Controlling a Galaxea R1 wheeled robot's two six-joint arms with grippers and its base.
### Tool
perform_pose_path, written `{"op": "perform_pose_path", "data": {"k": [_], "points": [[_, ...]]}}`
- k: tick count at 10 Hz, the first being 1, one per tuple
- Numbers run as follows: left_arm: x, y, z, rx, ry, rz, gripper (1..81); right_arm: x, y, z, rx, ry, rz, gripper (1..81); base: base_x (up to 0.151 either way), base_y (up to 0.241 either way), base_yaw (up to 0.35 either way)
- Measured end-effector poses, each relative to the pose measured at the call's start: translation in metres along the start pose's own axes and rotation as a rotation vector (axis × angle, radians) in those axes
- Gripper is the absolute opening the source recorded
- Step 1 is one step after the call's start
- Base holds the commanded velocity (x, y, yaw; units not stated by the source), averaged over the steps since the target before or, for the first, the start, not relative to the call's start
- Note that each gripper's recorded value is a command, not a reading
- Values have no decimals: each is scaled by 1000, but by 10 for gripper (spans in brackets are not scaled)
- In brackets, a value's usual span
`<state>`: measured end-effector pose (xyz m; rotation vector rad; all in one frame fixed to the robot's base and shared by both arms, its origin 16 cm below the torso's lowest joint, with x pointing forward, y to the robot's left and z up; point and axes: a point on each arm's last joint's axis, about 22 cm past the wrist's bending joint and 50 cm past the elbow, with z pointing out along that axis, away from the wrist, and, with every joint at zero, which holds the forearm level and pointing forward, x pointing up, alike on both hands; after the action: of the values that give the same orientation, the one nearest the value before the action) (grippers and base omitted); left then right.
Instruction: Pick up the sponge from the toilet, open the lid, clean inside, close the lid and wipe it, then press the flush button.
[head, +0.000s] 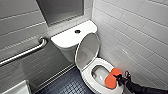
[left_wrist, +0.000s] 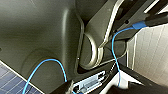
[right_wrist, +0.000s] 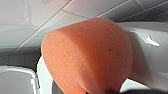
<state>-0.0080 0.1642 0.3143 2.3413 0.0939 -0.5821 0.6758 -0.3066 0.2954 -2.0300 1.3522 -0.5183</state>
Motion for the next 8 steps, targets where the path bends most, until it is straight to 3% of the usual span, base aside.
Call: {"op": "perform_pose_path", "data": {"k": [6,8], "points": [[-2,1,0,-1,0,0,811,2,53,-49,-33,110,59,10,0,0,0],[-1,4,2,-6,1,0,811,-17,74,-71,-55,98,89,10,0,0,0]]}}
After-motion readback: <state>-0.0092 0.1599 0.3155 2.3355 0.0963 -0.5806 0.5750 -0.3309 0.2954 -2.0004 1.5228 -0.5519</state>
